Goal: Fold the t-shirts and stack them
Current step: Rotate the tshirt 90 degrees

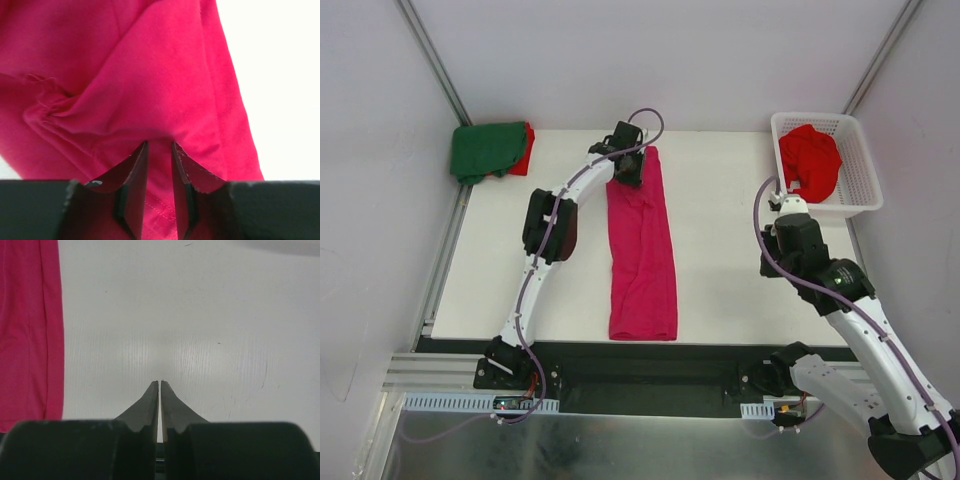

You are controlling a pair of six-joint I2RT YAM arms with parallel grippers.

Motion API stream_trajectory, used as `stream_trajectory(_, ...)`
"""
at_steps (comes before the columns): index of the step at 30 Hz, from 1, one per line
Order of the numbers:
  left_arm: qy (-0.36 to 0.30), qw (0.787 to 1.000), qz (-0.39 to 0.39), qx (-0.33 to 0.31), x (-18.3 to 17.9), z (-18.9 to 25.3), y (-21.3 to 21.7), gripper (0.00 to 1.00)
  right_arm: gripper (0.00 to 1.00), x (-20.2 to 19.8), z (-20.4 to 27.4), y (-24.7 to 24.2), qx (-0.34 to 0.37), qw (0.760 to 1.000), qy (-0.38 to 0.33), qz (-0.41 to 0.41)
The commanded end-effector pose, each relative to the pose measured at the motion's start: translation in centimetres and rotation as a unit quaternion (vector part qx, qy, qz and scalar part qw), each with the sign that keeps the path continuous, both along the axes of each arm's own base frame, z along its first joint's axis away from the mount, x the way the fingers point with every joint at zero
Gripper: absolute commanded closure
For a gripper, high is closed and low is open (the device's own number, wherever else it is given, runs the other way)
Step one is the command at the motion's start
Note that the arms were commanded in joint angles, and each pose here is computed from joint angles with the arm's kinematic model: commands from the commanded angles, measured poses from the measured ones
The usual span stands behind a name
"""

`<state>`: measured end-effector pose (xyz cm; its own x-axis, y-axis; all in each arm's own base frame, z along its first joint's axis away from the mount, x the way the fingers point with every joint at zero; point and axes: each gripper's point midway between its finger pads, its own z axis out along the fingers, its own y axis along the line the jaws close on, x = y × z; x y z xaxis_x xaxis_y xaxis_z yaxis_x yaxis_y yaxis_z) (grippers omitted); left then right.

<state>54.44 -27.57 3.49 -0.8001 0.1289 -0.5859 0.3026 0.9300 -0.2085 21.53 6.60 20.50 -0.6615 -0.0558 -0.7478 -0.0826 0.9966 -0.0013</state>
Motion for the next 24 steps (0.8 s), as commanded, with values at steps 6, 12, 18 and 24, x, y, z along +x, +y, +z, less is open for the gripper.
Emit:
stream_trajectory(6,-0.09,0.995,-0.02,-0.044,1.0,10.6,-0.2,0.62,0.88,0.2,-1.8,2.1,0.051,0.998,0.017,0.01)
stream_trajectory(12,-0.102,0.992,-0.015,-0.078,-3.7,15.6,0.4,0.55,0.74,-0.7,-3.3,3.8,0.078,0.995,0.038,0.048)
stream_trajectory(18,-0.078,0.99,0.028,-0.113,-11.2,14.4,1.5,0.53,0.66,-3.2,-5.4,6.9,0.115,0.986,0.073,0.097)
stream_trajectory(24,-0.045,0.991,0.044,-0.122,-18.5,10.0,2.0,0.52,0.59,-5.7,-6.8,10.0,0.119,0.979,0.093,0.135)
